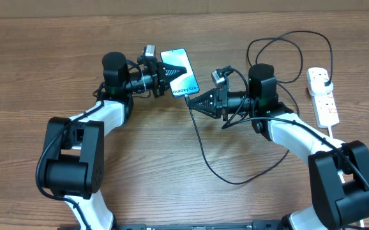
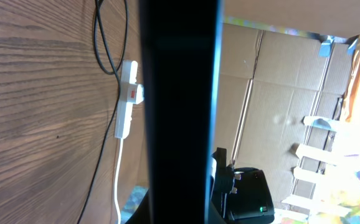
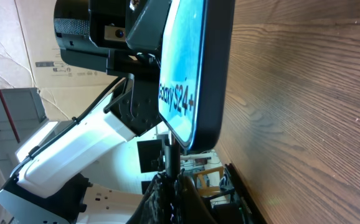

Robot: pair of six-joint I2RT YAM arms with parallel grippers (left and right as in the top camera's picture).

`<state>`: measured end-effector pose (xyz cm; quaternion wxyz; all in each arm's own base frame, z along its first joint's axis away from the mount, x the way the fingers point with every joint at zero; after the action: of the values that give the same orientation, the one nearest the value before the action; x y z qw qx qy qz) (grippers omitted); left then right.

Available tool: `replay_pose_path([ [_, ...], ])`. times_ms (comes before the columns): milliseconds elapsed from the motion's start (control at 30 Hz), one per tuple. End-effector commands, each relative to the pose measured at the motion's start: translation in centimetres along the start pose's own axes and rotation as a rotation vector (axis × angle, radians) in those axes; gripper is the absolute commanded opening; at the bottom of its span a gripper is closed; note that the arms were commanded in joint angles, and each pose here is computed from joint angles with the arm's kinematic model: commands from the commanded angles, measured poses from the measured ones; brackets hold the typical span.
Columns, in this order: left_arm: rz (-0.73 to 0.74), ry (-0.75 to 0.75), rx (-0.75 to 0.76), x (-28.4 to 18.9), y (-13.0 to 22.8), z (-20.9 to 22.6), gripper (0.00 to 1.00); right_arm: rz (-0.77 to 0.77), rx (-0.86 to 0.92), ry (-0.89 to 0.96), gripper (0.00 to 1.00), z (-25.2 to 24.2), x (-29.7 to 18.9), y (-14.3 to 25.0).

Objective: Plug charger to phone and switch on socket

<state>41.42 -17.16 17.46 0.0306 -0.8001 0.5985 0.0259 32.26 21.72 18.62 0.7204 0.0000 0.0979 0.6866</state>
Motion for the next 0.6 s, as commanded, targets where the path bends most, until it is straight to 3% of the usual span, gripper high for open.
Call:
replay_pose_path([
  [0, 0.048, 0.022, 0.059, 0.5, 0.76, -0.83, 0.04, -0.038, 0.01, 0.007, 0.04, 0.28, -0.32, -0.13],
  [567, 0.012, 0.028, 0.078, -0.14, 0.0, -1.06, 0.04, -0.016, -0.023, -0.01, 0.04, 0.72, -0.32, 0.09],
])
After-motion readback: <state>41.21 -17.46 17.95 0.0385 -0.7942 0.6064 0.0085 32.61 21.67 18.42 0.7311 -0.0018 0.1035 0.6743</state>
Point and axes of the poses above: each gripper's point midway between its finger pads, its own x axis out along the fingers, its own z axis along the line the jaws close on, y = z × x, the point moved 5 cm from there along -x, back along the fingers, and after that the axes turned 9 degrees about x, right-handed, at the moved point
